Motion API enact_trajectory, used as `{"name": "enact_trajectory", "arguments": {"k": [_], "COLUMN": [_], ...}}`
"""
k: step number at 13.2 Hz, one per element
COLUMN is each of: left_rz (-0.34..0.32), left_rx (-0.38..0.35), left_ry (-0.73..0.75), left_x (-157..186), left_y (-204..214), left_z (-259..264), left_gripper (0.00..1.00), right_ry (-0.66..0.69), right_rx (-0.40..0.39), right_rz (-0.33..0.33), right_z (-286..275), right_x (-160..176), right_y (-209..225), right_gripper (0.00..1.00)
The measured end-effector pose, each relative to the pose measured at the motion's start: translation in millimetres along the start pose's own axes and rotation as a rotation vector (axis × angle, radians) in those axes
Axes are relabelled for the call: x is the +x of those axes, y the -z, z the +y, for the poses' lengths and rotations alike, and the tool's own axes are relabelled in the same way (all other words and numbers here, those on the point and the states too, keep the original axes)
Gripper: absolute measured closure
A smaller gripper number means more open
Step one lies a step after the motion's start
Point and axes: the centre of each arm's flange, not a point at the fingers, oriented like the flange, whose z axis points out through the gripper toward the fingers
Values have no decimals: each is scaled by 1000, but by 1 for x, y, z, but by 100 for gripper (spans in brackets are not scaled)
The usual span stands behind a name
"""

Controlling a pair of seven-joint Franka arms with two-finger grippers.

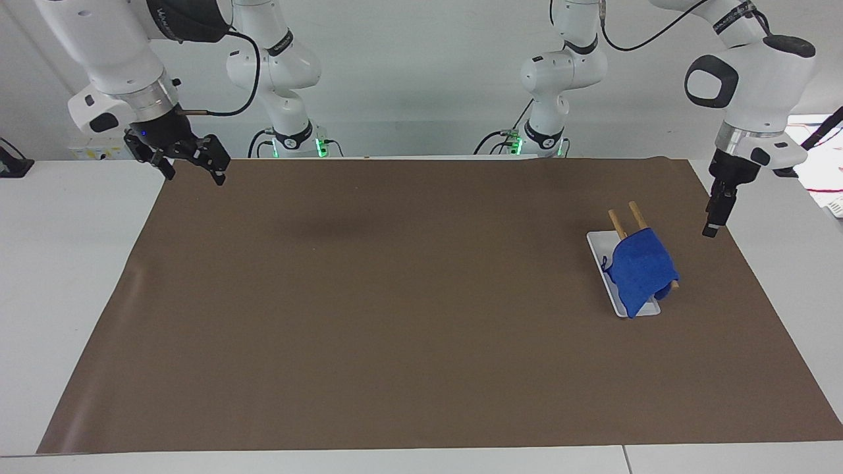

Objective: Right arm passes towel to left arm to hang
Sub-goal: 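Open the left gripper and pull it back from the towel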

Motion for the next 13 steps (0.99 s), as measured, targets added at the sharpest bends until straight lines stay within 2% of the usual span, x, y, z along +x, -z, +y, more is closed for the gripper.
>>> {"name": "enact_trajectory", "arguments": {"k": [2,6,9,13], "left_rz": [-33,-115,-161,-225], "left_rx": [6,14,25,51], "left_ry": [-188,-455,-551,-636], "left_x": [-10,-41,-49,-42], "left_y": [7,26,37,52], "left_z": [21,71,89,96], "left_gripper": [0,0,0,0], "right_ry": [0,0,0,0], "right_rx": [0,0,0,0], "right_rz": [0,0,-1,-1], "right_z": [0,0,0,0], "right_x": [0,0,0,0], "right_y": [0,0,0,0], "right_gripper": [0,0,0,0]}}
